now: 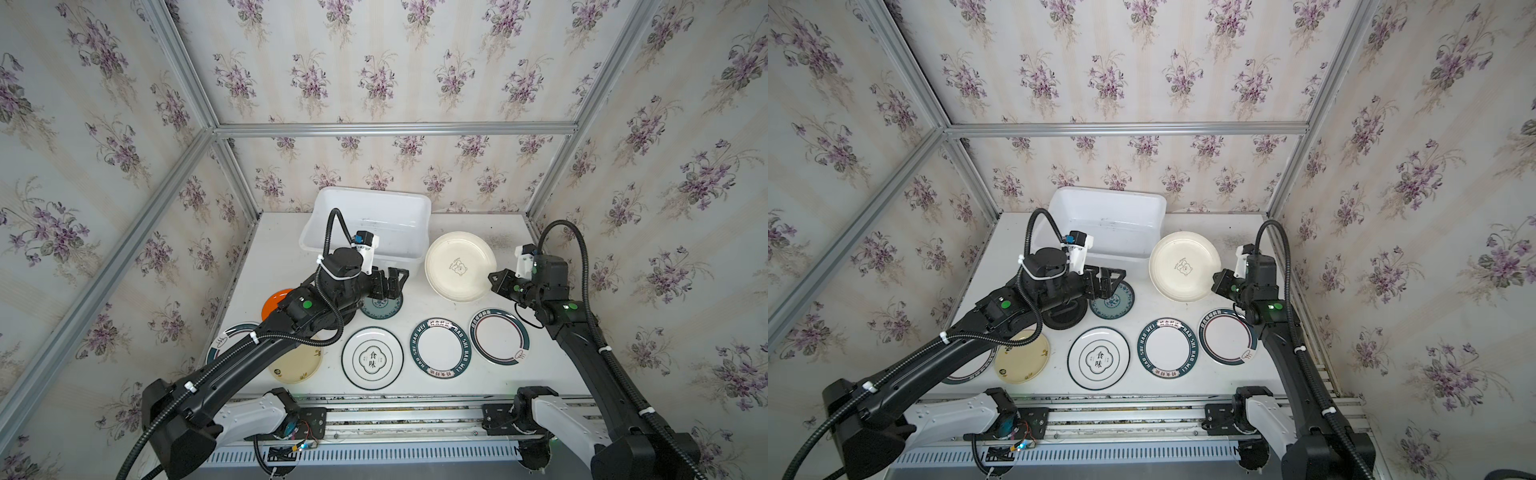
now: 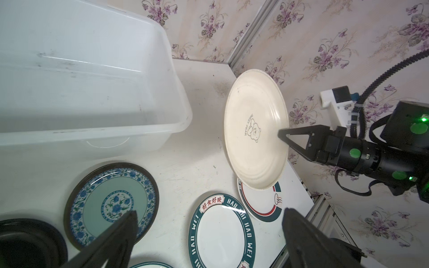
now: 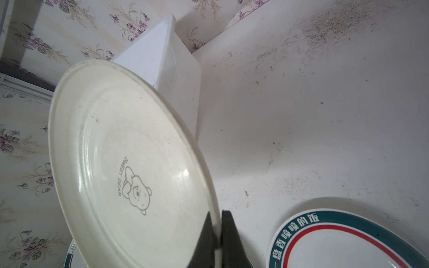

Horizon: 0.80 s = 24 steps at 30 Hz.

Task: Place the plates into the plastic bin on the countertop
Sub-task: Place the plate in the plastic bin.

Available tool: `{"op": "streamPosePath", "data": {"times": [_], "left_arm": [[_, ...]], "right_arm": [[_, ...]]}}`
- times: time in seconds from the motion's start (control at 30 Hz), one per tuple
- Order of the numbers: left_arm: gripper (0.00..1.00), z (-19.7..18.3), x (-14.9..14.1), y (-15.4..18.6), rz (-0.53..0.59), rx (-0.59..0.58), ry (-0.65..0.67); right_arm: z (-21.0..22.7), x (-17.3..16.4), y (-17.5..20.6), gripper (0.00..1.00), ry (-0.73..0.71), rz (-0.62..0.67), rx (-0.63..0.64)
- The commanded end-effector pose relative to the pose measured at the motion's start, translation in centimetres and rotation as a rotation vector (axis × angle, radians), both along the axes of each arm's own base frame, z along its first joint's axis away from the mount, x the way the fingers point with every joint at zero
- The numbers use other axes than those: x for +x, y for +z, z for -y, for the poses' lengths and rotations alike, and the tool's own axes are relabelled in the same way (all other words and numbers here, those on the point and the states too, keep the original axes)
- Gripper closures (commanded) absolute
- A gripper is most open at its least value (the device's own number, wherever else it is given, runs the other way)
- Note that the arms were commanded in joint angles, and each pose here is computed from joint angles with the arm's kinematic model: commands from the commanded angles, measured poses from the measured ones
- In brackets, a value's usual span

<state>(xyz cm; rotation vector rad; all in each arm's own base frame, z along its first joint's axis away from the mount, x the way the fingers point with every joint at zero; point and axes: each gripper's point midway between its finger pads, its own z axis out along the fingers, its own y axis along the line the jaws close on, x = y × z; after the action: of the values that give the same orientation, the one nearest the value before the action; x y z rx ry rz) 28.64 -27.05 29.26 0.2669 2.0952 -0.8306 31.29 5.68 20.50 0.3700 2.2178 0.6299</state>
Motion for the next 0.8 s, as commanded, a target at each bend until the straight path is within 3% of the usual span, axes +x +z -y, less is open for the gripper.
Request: {"op": "streamPosePath", "data": {"times": [0.0, 0.33, 0.6, 0.77], "left_arm": [[0.01, 2.1, 0.3, 0.4, 0.003, -0.024, -0.063], [0.06, 5.8, 0.9, -0.6, -0.046, -0.038, -0.134], [0.29, 6.4, 1.5, -0.8, -0.026, -0.019, -0.132], [0.36, 6.7, 1.9, -0.9, -0.024, -0.015, -0.130]], "right_arm": [[-1.2, 0.3, 1.3, 1.00, 0.054, 0.058, 0.050], [-2.5, 0.1, 1.7, 1.00, 0.120, 0.085, 0.104], [-2.7, -0.1, 1.7, 1.00, 0.131, 0.087, 0.115], [-2.8, 0.0, 1.7, 1.00, 0.135, 0.091, 0.124]]}}
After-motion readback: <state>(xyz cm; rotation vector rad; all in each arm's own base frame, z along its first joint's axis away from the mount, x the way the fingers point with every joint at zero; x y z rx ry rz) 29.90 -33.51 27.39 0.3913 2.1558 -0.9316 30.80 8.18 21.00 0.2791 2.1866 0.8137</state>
